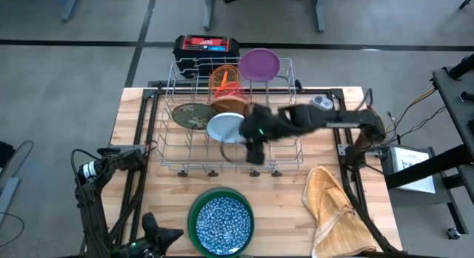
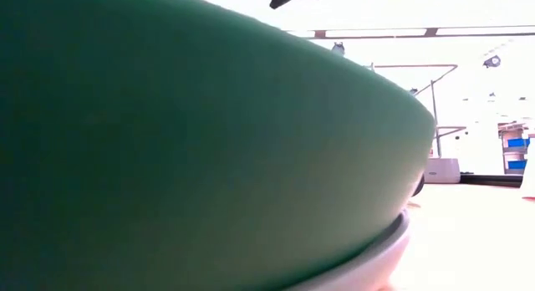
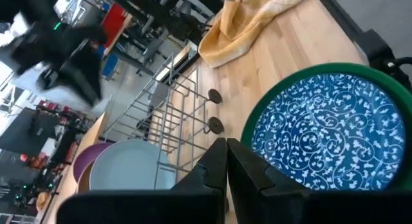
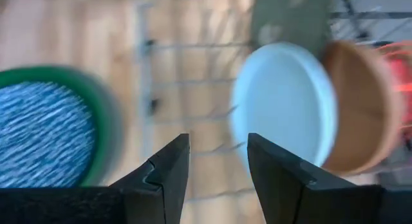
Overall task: Sort dishes
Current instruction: Put the blue patterned plate into the dish rack
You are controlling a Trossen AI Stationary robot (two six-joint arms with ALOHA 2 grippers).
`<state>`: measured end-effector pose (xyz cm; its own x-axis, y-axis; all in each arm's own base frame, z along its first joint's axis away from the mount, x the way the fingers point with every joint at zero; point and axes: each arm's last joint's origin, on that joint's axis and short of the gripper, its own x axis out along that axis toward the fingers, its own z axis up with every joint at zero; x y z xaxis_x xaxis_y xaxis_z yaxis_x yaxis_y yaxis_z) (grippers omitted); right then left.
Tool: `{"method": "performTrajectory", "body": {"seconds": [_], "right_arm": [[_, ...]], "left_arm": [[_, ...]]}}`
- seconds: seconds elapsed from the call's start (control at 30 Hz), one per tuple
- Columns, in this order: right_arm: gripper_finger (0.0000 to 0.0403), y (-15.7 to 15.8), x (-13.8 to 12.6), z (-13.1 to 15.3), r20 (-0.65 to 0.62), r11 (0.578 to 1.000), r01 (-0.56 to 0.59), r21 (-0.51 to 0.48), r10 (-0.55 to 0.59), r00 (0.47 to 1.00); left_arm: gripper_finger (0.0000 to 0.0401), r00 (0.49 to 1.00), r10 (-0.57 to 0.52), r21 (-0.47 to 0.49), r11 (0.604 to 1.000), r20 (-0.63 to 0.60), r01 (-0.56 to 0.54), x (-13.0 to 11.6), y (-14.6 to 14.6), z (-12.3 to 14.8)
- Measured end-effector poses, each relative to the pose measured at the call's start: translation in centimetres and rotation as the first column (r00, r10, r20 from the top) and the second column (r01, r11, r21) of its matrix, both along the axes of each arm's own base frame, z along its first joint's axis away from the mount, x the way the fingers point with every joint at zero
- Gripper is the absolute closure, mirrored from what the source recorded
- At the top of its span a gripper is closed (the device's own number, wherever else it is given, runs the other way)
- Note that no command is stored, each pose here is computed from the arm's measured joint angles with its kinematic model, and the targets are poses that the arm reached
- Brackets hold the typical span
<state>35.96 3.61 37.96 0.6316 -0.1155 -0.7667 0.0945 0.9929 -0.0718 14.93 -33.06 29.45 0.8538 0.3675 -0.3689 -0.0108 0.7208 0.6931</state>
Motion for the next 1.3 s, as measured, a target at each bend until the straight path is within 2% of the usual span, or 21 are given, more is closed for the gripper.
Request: {"method": "performTrajectory", "body": {"seconds": [0.13, 0.27, 0.43, 0.6, 0.67, 0.87, 0.97, 1.1, 1.3], "right_arm": [[0.0262, 3.2, -2.5, -2.3, 0.004, 1.000, -0.003, 0.022, 0.003, 1.000], [0.0262, 5.5, -5.5, -3.9, 0.056, 0.993, 0.004, 0.120, -0.011, 0.998], [0.0252, 7.7, -8.3, -6.7, 0.076, 0.969, 0.025, 0.245, -0.045, 0.996], [0.0245, 9.8, -9.7, -9.8, 0.070, 0.925, 0.066, 0.375, -0.100, 0.993], [0.0243, 10.6, -9.8, -11.6, 0.047, 0.902, 0.099, 0.419, -0.131, 0.990], [0.0233, 12.4, -9.3, -15.5, 0.080, 0.808, 0.127, 0.575, -0.210, 0.974], [0.0226, 13.1, -8.5, -16.8, 0.091, 0.787, 0.126, 0.604, -0.225, 0.970], [0.0218, 13.7, -7.5, -18.4, 0.064, 0.798, 0.148, 0.584, -0.228, 0.972], [0.0215, 15.0, -5.7, -20.2, 0.034, 0.811, 0.164, 0.562, -0.221, 0.975]], "left_arm": [[0.0401, 0.998, 0.060, -0.054, 0.997, 0.023, -0.059, 1.4, 0.7, 0.4], [0.0401, 0.991, 0.137, -0.133, 0.982, 0.003, -0.136, 3.4, 1.6, 1.2], [0.0401, 0.955, 0.209, -0.272, 0.926, -0.209, -0.262, 6.4, 2.7, 0.5], [0.0401, 0.923, 0.101, -0.388, 0.886, -0.372, -0.253, 8.3, 2.2, -0.6], [0.0401, 0.918, 0.062, -0.416, 0.878, -0.392, -0.237, 8.5, 1.9, -1.2], [0.0401, 0.925, 0.033, -0.472, 0.852, -0.380, -0.224, 8.8, 1.2, -4.1], [0.0401, 0.933, 0.025, -0.505, 0.835, -0.358, -0.216, 9.1, 1.1, -6.5], [0.0401, 0.943, 0.020, -0.543, 0.813, -0.332, -0.208, 9.3, 1.5, -9.5], [0.0401, 0.942, 0.053, -0.564, 0.789, -0.331, -0.243, 8.9, 2.1, -11.8]]}}
